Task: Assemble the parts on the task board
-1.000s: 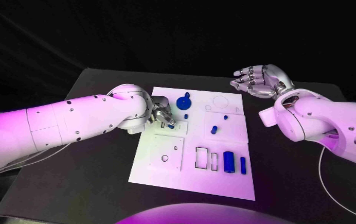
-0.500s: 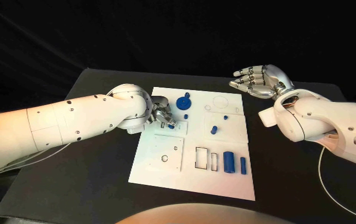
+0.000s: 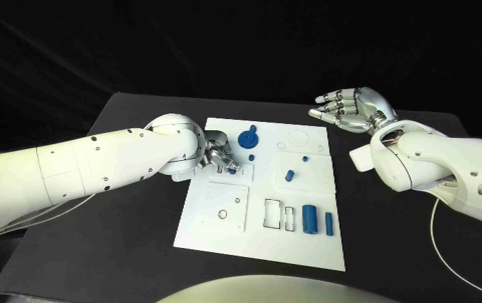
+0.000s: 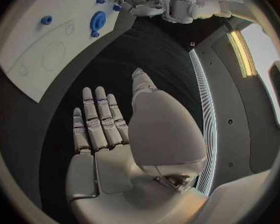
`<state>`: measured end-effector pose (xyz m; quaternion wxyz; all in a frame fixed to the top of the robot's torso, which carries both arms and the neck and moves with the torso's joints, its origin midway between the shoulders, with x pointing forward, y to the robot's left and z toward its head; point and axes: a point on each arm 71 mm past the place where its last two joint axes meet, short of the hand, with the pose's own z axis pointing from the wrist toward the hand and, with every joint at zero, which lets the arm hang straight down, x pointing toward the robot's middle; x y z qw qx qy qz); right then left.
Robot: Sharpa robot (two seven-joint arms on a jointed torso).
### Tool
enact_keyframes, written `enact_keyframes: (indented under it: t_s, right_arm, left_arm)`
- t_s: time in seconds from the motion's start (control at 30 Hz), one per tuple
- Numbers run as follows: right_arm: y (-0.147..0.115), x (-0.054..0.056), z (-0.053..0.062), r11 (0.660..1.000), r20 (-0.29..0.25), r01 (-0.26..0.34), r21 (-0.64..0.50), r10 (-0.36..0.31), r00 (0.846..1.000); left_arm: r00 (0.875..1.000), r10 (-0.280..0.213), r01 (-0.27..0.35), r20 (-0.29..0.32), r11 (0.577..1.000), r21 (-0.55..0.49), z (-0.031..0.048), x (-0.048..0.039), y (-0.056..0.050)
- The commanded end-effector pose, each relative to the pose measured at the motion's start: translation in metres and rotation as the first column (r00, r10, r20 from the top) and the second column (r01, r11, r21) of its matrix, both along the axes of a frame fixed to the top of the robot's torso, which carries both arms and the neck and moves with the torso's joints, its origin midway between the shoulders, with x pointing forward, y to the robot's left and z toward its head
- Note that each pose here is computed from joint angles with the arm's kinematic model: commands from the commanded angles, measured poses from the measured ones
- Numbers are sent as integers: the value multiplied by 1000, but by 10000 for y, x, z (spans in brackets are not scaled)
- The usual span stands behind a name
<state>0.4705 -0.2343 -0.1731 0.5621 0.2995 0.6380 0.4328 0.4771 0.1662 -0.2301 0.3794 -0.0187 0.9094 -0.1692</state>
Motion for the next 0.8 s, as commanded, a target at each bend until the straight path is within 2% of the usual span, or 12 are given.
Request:
enact_keyframes:
  t_s: [0.03,0.53,0.8]
  right_arm:
    - [9,-3,8,1000,15,-7,1,7,1000]
    - [2,-5,3,1000,12,-7,2,7,1000]
    - [-6,-4,0,1000,12,-3,3,3,1000]
  left_arm:
    - [1000,-11,11,-17,1000,3,-12,-12,-16]
    - [1000,-7,7,-14,1000,2,-9,-13,6]
    - [1000,7,-7,8,1000,-18,50,-19,28]
